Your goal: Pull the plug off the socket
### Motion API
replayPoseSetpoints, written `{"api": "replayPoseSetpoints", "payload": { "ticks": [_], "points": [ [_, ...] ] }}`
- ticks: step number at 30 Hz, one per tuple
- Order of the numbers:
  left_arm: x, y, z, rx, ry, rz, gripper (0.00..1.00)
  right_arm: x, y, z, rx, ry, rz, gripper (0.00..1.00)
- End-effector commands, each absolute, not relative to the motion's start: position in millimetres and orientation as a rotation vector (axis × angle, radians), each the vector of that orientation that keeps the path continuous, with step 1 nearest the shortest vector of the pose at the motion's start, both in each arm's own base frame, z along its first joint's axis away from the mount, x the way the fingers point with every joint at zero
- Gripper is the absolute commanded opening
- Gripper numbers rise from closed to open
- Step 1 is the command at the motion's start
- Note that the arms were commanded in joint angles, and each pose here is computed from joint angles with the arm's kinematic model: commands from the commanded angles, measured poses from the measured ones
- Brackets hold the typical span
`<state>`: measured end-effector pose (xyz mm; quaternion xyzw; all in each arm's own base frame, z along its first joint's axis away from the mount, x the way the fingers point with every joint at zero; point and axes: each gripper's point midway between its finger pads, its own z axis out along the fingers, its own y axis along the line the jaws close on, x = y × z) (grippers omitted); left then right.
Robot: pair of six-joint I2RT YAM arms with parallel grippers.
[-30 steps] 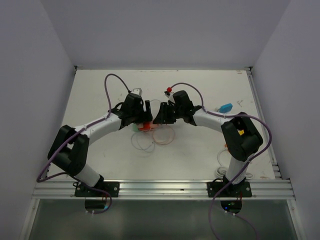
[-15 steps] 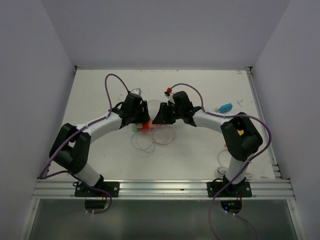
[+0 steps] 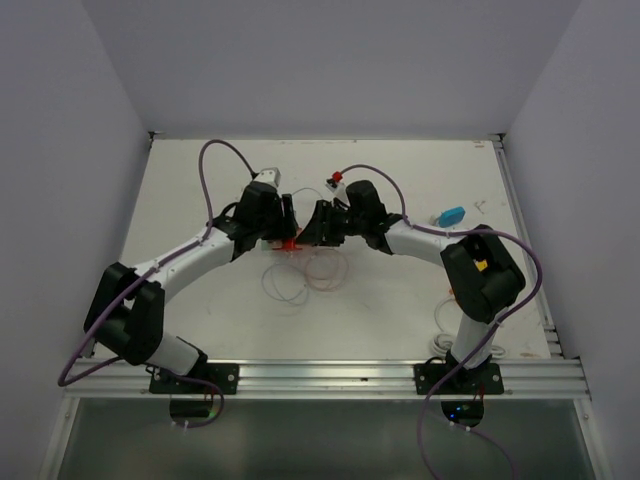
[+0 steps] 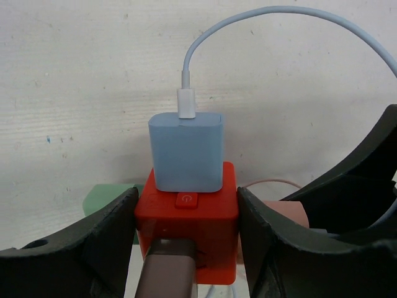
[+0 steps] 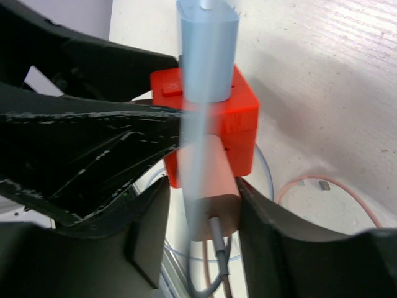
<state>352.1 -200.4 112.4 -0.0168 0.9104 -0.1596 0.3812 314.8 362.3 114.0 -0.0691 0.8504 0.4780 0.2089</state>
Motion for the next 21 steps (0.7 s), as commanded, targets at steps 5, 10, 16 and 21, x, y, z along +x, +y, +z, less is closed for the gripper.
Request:
{"api": "replayPoseSetpoints", "payload": {
  "ticks": [5,10,16,21],
  "points": [
    [370.0,-199.4,164.2,0.004,2.121,-0.418,0.0,316.6,372.5,149.7,-0.264,2.255,1.397,0.26],
    [373.9,-181.1,160.8,-0.01,2.104,-0.297,0.0,315.5,363.1,155.5,-0.279,2.251,1.326,0.03],
    [375.7,-150.0,150.1,-0.058,2.105,-0.105,0.0,308.1,353.4,159.1,-0.297,2.252,1.294,0.0],
    [378.2,-126.5,145.9,-0.109,2.107,0.015,0.0,300.1,347.3,159.0,-0.313,2.272,1.288,0.0]
  ]
}}
